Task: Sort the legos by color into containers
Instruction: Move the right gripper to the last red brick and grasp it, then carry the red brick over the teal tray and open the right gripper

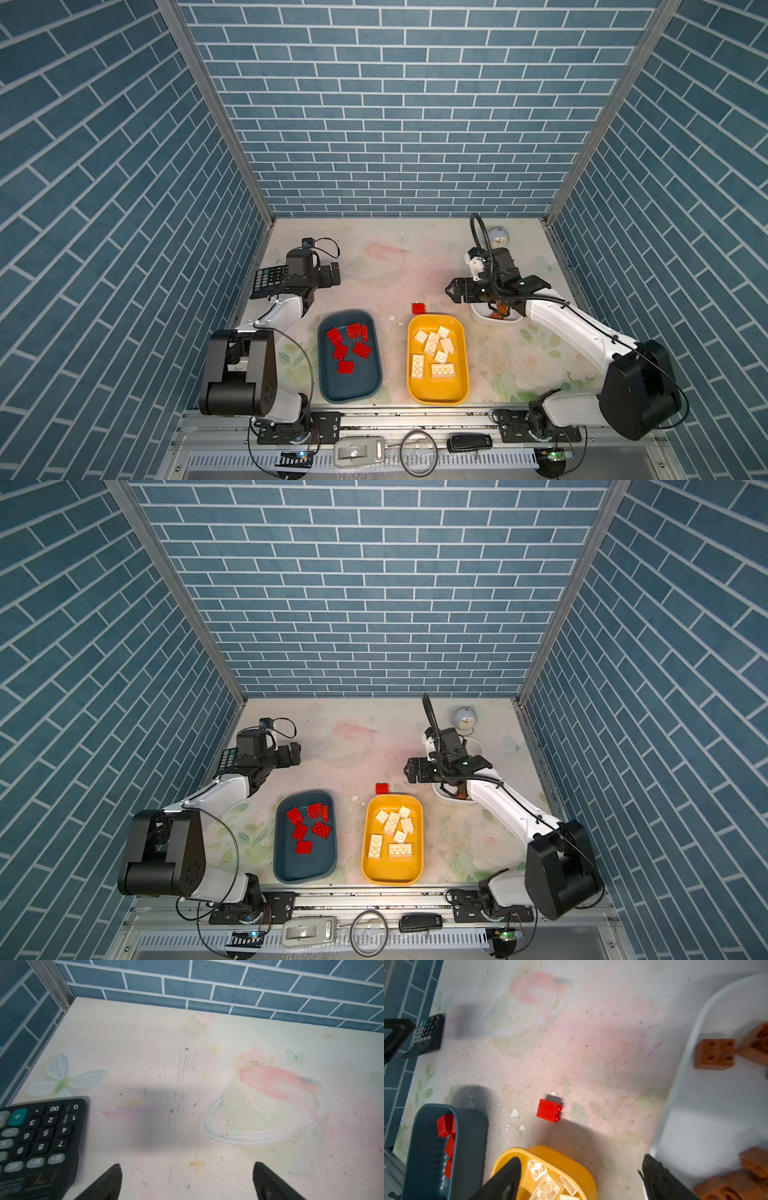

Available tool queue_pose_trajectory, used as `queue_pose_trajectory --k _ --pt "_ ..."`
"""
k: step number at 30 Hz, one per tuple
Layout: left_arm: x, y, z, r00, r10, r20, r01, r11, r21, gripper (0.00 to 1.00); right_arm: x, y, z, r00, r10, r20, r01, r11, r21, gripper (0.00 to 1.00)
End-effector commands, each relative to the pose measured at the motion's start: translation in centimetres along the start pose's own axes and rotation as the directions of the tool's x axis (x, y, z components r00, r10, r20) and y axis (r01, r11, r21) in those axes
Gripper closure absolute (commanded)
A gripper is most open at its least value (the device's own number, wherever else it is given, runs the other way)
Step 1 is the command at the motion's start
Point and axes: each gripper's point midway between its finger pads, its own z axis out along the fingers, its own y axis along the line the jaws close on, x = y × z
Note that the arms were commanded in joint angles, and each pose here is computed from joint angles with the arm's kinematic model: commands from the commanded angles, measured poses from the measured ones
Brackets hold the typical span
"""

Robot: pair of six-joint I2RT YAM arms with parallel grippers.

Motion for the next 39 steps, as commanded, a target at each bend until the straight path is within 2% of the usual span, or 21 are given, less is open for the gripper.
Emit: queue_pose_trajectory --k 1,9,15,21,29,35,38,39 --pt "0.0 -1.1 -0.2 0.998 -0.049 -0.026 0.050 0.997 0.062 0.00 1.0 1.0 1.4 0.992 0.099 -0.073 -0.095 0.994 0.062 0.09" --pt "0.0 -1.6 -0.2 0.998 -0.055 -0.044 0.058 0.994 0.088 0.00 2.5 3.2 7.0 0.978 0.115 -0.175 -0.080 0.978 0.194 0.14" --pt "0.1 -1.9 -0.1 0.997 -0.055 -0.045 0.060 0.993 0.106 0.00 4.4 3.9 9.9 0.960 0.080 -0.267 -0.011 0.969 0.248 0.15" --pt "0.0 -1.9 -0.3 0.998 -0.044 -0.034 0.047 0.993 0.107 0.00 5.5 3.4 11.8 0.947 0.059 -0.315 0.038 0.955 0.295 0.20" --pt "-0.1 -2.0 -0.2 0.999 -0.037 -0.033 0.041 0.993 0.115 0.00 5.7 2.7 13.5 0.937 0.018 -0.349 0.116 0.926 0.359 0.35" --pt "0.1 -2.2 -0.1 0.999 -0.037 -0.036 0.041 0.991 0.128 0.00 5.2 2.7 14.6 0.933 -0.021 -0.358 0.164 0.913 0.374 0.50" --pt "0.2 -2.3 -0.1 0.999 -0.036 -0.039 0.041 0.990 0.132 0.00 5.2 2.8 15.0 0.933 -0.025 -0.360 0.165 0.916 0.365 0.59" --pt "0.1 -2.3 -0.1 0.999 -0.035 -0.036 0.040 0.990 0.133 0.00 5.0 3.0 15.0 0.934 -0.030 -0.355 0.167 0.917 0.361 0.65"
